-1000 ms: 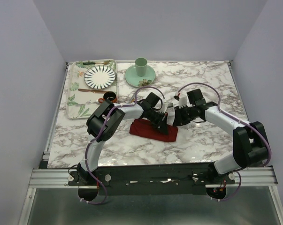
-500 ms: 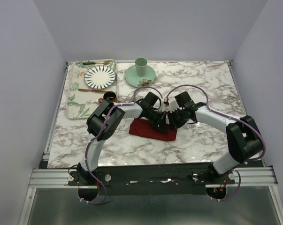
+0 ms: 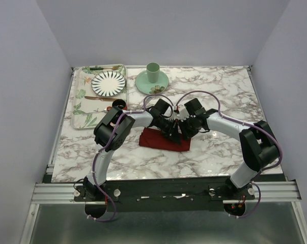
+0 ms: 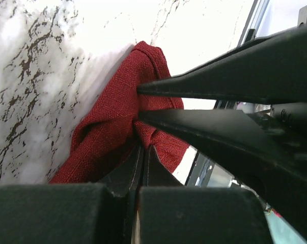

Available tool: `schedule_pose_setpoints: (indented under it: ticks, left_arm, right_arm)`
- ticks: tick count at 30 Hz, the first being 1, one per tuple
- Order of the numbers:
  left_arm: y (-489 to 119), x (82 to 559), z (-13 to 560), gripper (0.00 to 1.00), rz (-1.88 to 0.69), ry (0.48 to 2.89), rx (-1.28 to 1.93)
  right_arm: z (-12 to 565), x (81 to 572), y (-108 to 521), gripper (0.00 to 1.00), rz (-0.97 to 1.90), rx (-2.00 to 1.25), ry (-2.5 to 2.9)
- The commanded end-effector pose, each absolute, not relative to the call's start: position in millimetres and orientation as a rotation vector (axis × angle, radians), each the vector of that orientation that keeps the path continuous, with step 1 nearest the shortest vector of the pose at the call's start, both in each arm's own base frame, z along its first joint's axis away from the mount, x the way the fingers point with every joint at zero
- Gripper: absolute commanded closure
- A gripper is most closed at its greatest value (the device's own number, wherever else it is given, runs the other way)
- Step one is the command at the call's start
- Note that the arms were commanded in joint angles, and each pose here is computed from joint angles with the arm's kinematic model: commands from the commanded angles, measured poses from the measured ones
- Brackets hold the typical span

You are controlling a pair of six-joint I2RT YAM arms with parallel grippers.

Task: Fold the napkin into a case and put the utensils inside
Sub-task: Stuff the top corner of the smaller-rectangle-folded napkin into the folded napkin.

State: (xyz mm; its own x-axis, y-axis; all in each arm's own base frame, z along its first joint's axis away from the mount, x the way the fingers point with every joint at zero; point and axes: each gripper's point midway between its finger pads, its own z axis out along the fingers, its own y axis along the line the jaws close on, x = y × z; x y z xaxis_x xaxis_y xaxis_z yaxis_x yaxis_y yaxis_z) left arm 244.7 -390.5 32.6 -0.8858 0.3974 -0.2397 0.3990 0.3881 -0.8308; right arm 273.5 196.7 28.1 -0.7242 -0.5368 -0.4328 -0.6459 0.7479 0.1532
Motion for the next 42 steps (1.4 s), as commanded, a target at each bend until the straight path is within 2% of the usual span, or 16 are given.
schedule_pose_setpoints:
  ticks: [1,2,3,4,6,18,23,33,42]
  left_arm:
    - [-379,256,-6,1.0,-1.398,2.664,0.738]
    - [-378,256,-6,1.0,-1.4,2.665,0.736]
    - [-378,256,-6,1.0,-1.4,2.664,0.735]
    - [-378,256,-7,1.0,-1.4,2.665,0.736]
    - [-377,257,-7,1.0,-1.399,2.667,0.731]
    - [-375,260,-3,1.0,-1.384,2.654,0.724]
    - [-378,264,4,1.0,-1.393,2.634,0.714]
    - [-397,278,54,1.0,-1.441,2.469,0.732]
    - [-403,274,62,1.0,-1.423,2.411,0.798]
  right_arm:
    - [15,261,188,0.79,0.338,-0.963,2.658]
    - [15,261,187,0.81,0.329,-0.962,2.66]
    - [15,262,186,0.9,0.325,-0.96,2.659]
    - [16,262,187,0.95,0.327,-0.961,2.653]
    - [21,265,187,0.99,0.321,-0.957,2.632]
    - [66,271,201,0.99,0.409,-0.945,2.527]
    - [69,266,203,0.99,0.449,-0.969,2.514]
    - [53,262,204,0.99,0.464,-0.993,2.555]
    - [49,271,202,0.99,0.417,-0.961,2.577]
